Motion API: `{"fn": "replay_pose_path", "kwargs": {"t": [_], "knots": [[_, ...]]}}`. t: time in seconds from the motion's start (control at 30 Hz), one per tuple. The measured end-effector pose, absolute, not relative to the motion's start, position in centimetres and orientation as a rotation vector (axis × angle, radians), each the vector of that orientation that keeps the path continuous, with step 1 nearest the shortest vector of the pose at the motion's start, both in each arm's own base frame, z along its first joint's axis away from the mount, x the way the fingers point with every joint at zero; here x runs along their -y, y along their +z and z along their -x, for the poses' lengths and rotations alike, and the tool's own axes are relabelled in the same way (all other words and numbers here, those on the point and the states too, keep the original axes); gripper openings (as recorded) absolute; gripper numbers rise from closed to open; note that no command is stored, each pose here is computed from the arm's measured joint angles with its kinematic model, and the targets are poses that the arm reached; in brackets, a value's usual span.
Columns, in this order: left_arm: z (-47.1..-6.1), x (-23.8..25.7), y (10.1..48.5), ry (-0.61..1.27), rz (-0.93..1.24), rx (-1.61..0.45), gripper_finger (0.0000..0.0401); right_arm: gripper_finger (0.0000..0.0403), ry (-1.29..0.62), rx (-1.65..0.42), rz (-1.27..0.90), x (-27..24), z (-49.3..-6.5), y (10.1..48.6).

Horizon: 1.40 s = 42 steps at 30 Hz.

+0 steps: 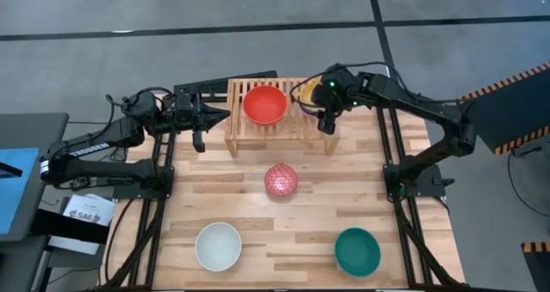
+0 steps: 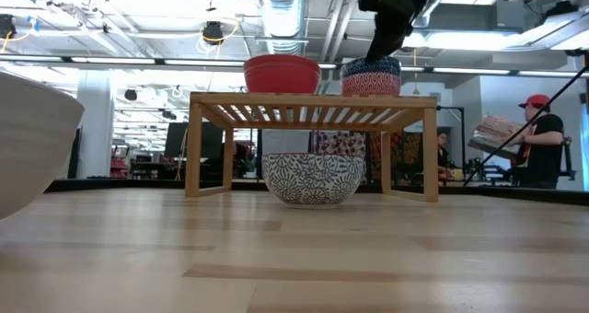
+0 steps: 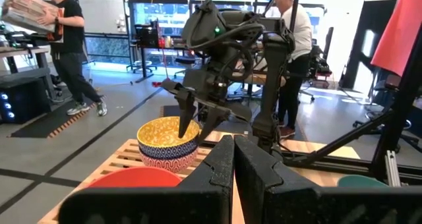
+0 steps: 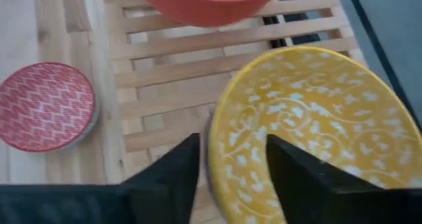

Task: Place and stack bowls onto a shelf
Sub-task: Remove the small yellow bowl from the stacked small bowls on the shelf

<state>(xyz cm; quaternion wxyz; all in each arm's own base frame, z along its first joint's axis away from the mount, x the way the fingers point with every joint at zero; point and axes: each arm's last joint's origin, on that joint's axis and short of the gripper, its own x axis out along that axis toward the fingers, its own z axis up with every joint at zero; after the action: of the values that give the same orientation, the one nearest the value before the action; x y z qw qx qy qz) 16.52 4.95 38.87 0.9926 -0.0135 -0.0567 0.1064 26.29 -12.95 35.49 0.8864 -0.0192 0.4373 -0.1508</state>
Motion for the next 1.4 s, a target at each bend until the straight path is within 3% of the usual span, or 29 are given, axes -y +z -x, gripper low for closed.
{"fn": "replay_pose_path", "kwargs": {"t": [0.2, 0.3, 0.43, 0.67, 0.8, 0.93, 1.13, 1.4], "knots": [[-16.5, -5.0, 38.9, 0.213, 0.025, 0.114, 0.0000, 0.0076, -0.298, -0.907, 0.017, 13.3, -26.1, 35.4], [-16.5, -5.0, 38.9, 0.213, 0.025, 0.114, 0.0000, 0.0043, -0.277, -0.920, 0.008, 13.2, -26.0, 35.3], [-16.5, -5.0, 38.9, 0.213, 0.024, 0.114, 0.0000, 0.0052, -0.284, -0.939, -0.023, 13.4, -26.2, 34.9], [-16.5, -5.0, 38.9, 0.213, 0.024, 0.116, 0.0000, 0.0154, -0.297, -0.957, -0.047, 13.8, -25.8, 34.7], [-16.5, -5.0, 38.9, 0.213, 0.023, 0.118, 0.0000, 0.0181, -0.302, -0.953, -0.047, 13.9, -25.8, 34.8], [-16.5, -5.0, 38.9, 0.213, 0.023, 0.118, 0.0000, 0.0147, -0.313, -0.953, -0.041, 14.0, -25.8, 34.8], [-16.5, -4.9, 38.9, 0.213, 0.023, 0.119, 0.0000, 0.0030, -0.320, -0.937, -0.018, 14.0, -25.9, 35.1], [-16.5, -5.0, 38.9, 0.213, 0.022, 0.119, 0.0000, 0.0030, -0.350, -0.854, 0.012, 14.0, -25.8, 38.0]]}}
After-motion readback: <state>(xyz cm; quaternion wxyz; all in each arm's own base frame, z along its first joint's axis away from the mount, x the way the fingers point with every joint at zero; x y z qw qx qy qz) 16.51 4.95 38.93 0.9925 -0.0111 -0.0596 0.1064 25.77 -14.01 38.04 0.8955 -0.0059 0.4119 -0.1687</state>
